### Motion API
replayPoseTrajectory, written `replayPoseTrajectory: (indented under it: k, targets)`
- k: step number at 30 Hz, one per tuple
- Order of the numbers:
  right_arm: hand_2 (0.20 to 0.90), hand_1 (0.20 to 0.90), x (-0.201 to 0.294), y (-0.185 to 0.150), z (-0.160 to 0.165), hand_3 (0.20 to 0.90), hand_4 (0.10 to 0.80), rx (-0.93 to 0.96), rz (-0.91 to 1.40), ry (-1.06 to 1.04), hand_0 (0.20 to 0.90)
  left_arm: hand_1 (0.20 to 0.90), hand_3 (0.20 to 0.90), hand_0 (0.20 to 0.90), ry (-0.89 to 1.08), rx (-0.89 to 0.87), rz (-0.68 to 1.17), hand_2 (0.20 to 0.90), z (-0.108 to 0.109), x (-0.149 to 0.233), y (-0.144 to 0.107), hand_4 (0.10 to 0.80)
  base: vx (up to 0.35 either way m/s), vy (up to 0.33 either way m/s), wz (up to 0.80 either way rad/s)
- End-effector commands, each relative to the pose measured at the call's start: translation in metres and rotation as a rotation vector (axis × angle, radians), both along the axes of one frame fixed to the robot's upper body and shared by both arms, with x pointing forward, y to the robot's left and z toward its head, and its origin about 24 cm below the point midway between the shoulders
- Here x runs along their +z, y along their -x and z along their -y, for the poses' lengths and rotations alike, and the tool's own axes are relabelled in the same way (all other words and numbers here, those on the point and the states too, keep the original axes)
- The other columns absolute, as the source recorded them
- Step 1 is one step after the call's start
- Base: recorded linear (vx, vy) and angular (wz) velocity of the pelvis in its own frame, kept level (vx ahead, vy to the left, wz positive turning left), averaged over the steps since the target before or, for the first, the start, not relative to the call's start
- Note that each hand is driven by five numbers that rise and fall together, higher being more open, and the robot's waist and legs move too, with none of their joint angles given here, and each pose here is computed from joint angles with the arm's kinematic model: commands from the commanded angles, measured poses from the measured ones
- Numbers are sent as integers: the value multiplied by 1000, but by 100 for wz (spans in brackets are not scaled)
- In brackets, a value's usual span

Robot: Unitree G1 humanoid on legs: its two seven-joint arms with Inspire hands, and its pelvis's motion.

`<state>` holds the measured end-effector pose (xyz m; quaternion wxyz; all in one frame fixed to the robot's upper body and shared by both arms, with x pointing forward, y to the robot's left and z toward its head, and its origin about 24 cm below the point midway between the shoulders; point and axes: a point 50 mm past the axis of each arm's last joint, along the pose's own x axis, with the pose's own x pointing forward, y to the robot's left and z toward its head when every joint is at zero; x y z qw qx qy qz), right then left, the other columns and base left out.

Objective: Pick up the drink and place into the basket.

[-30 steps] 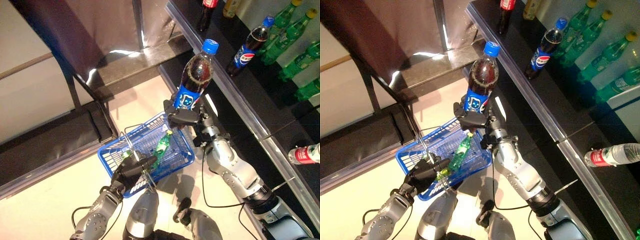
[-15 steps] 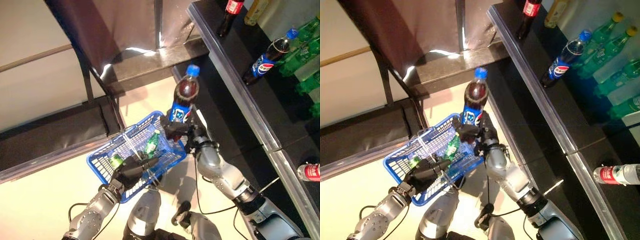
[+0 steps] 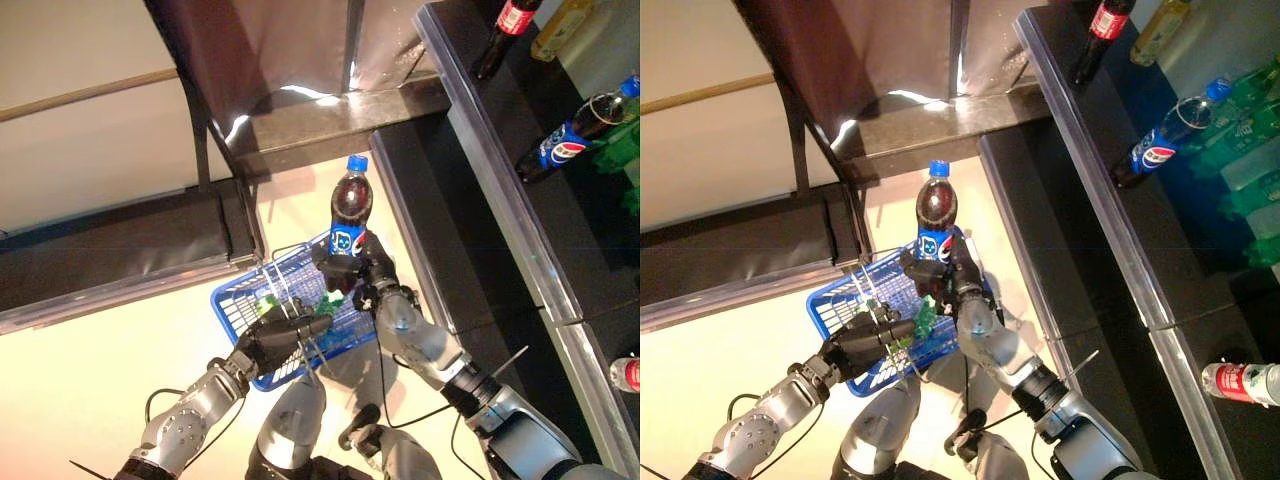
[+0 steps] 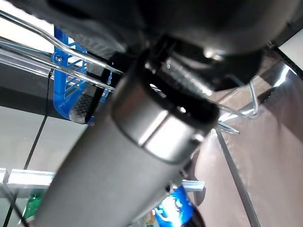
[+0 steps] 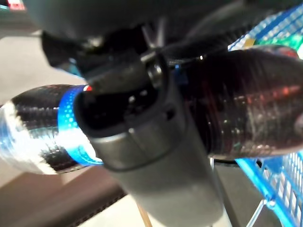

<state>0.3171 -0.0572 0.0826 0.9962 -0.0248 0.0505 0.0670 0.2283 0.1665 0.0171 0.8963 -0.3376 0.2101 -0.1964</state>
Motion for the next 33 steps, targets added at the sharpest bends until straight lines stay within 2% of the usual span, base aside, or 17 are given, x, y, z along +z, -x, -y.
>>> replayPoseTrajectory:
  k: [1, 3, 8, 17, 22, 25, 33]
  targets:
    - [300, 300, 61, -3, -44, 200, 100, 82, 285, -75, 300, 300, 200, 300, 454, -378, 649, 300, 66, 130, 8, 100, 37, 6, 2]
    - [300, 300, 51, -4, -44, 200, 100, 51, 248, -89, 300, 300, 200, 300, 513, -411, 650, 300, 70, 135, 11, 100, 0, 0, 0]
    - [300, 300, 28, -10, -52, 200, 100, 44, 145, -68, 300, 300, 200, 300, 593, -491, 786, 300, 80, 155, 17, 100, -19, 6, 2]
    - [300, 300, 11, -10, -66, 200, 100, 92, 83, -13, 300, 300, 200, 300, 622, -590, 993, 300, 89, 187, 23, 100, -6, 0, 0]
    - [300, 300, 3, -10, -68, 200, 100, 103, 46, 11, 300, 300, 200, 300, 600, -567, 1079, 300, 86, 199, 21, 100, 0, 0, 0]
    - [300, 300, -14, -8, -69, 200, 100, 147, -60, 1, 300, 300, 200, 300, 600, -542, 1119, 300, 81, 206, 21, 100, 0, 0, 0]
    - [300, 300, -48, 0, -69, 200, 100, 193, -280, -155, 300, 300, 200, 300, 610, -533, 1176, 300, 69, 214, 23, 100, -1, -6, 3]
